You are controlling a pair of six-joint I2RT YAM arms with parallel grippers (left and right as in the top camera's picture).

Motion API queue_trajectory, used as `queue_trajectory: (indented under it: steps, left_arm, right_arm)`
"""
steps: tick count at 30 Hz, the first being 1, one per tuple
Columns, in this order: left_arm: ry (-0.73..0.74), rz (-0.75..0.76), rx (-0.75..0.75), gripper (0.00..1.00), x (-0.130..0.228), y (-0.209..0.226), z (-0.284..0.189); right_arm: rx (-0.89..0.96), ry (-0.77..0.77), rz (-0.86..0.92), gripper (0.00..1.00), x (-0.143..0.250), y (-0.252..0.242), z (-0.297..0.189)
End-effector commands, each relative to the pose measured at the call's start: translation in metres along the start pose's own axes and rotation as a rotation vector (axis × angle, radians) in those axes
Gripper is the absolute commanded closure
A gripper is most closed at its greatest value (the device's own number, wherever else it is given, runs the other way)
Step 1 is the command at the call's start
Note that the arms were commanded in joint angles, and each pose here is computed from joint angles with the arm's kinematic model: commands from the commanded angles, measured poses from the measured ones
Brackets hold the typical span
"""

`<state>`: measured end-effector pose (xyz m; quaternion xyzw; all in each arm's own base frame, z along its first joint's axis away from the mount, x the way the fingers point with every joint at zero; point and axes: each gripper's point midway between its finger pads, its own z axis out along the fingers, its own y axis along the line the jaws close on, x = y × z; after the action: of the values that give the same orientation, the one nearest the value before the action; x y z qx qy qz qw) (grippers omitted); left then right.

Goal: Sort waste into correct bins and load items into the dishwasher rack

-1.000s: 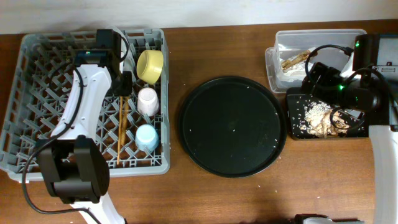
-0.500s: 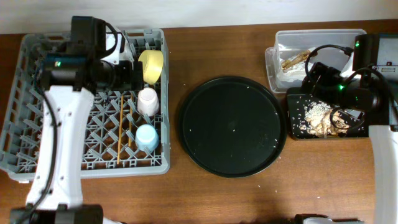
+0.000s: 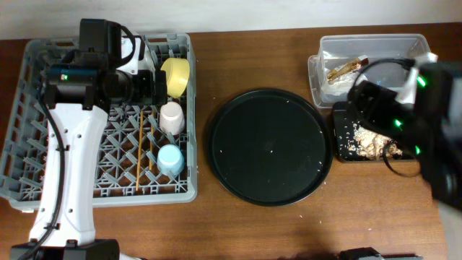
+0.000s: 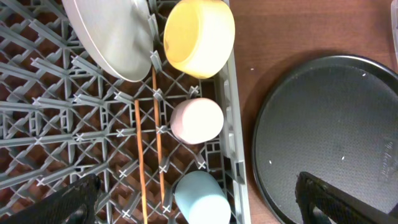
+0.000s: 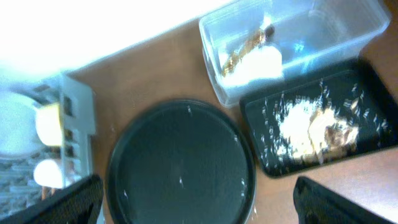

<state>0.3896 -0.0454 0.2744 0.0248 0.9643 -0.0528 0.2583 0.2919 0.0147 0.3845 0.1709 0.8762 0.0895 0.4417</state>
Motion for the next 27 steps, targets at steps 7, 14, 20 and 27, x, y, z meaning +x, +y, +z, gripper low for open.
queue_trajectory:
  steps: [7, 14, 20, 27]
  left_arm:
    - [-0.005, 0.001, 0.010, 0.00, -0.002, -0.002, -0.001]
    - [-0.005, 0.001, 0.010, 0.01, -0.002, -0.002, -0.001]
    - [-0.005, 0.001, 0.010, 0.01, -0.002, -0.002, -0.001]
    - [-0.006, 0.001, 0.010, 0.01, -0.002, -0.002, -0.001]
  right_arm:
    - [-0.209, -0.531, 0.040, 0.01, 0.080, -0.039, 0.049]
    - [-0.198, -0.563, 0.039, 0.02, 0.168, -0.083, 0.085]
    - [-0.212, -0.526, 0.027, 0.02, 0.191, -0.087, 0.097]
    - [-0.211, -0.524, 0.026, 0.02, 0.191, -0.087, 0.098]
